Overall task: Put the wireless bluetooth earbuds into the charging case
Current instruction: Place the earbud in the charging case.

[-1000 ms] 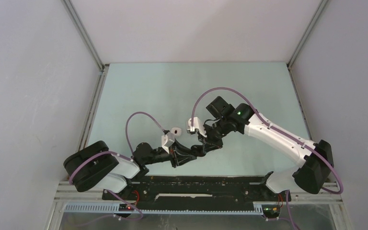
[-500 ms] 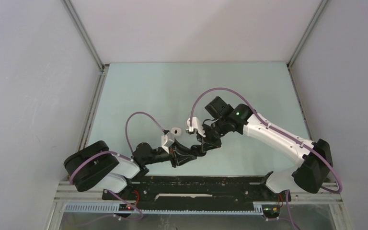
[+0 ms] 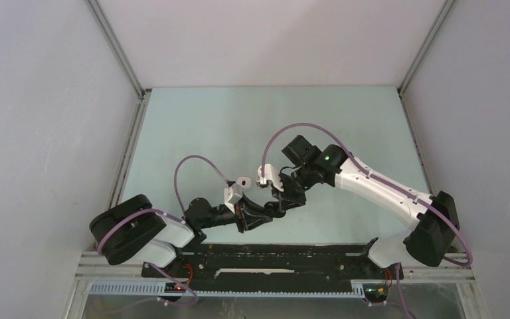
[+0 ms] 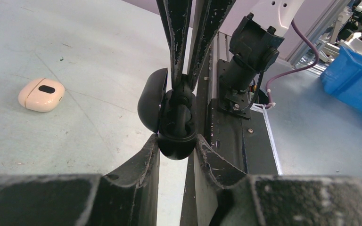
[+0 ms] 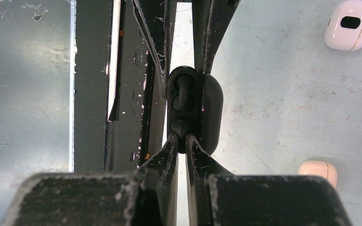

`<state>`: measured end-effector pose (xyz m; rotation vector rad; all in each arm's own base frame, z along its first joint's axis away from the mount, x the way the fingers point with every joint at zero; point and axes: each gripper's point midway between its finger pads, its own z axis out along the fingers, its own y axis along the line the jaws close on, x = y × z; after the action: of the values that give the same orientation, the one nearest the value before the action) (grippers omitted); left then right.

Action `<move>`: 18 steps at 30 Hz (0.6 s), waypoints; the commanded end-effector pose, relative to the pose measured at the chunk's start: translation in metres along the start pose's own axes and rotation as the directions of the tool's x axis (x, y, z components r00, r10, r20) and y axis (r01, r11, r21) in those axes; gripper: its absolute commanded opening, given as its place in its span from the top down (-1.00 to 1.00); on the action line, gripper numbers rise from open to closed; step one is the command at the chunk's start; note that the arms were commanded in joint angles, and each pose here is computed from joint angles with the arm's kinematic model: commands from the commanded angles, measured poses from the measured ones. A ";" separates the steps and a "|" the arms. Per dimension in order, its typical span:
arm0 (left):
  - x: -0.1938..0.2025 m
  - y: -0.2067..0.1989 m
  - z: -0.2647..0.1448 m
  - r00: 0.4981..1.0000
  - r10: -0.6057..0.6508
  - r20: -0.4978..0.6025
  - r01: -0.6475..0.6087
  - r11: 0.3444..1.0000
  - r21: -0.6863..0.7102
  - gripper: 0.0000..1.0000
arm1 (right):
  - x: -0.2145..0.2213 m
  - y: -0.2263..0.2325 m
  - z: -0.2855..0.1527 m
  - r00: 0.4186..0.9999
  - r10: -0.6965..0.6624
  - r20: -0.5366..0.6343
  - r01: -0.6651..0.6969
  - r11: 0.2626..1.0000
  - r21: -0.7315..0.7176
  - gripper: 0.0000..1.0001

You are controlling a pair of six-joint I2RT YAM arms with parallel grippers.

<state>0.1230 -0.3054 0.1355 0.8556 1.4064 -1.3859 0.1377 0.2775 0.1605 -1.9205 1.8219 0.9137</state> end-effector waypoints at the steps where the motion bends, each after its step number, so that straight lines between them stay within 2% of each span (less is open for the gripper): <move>1: -0.018 -0.007 0.002 0.997 0.037 0.069 -0.039 0.999 0.032 1.00 | -0.008 0.010 0.000 0.999 -0.038 0.037 0.039 0.998 -0.043 0.78; 7: -0.018 -0.007 0.002 0.997 0.035 0.067 -0.037 0.999 0.035 1.00 | -0.013 0.011 -0.008 0.997 -0.045 0.058 0.046 0.999 -0.016 0.53; 18: -0.017 -0.006 0.003 0.998 0.030 0.062 -0.033 0.999 0.034 1.00 | -0.023 0.018 -0.029 0.990 -0.089 0.111 0.086 0.996 0.028 0.44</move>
<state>0.1230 -0.3055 0.1381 0.8495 1.3976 -1.3921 0.1312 0.2765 0.1793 -1.9090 1.7392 0.9334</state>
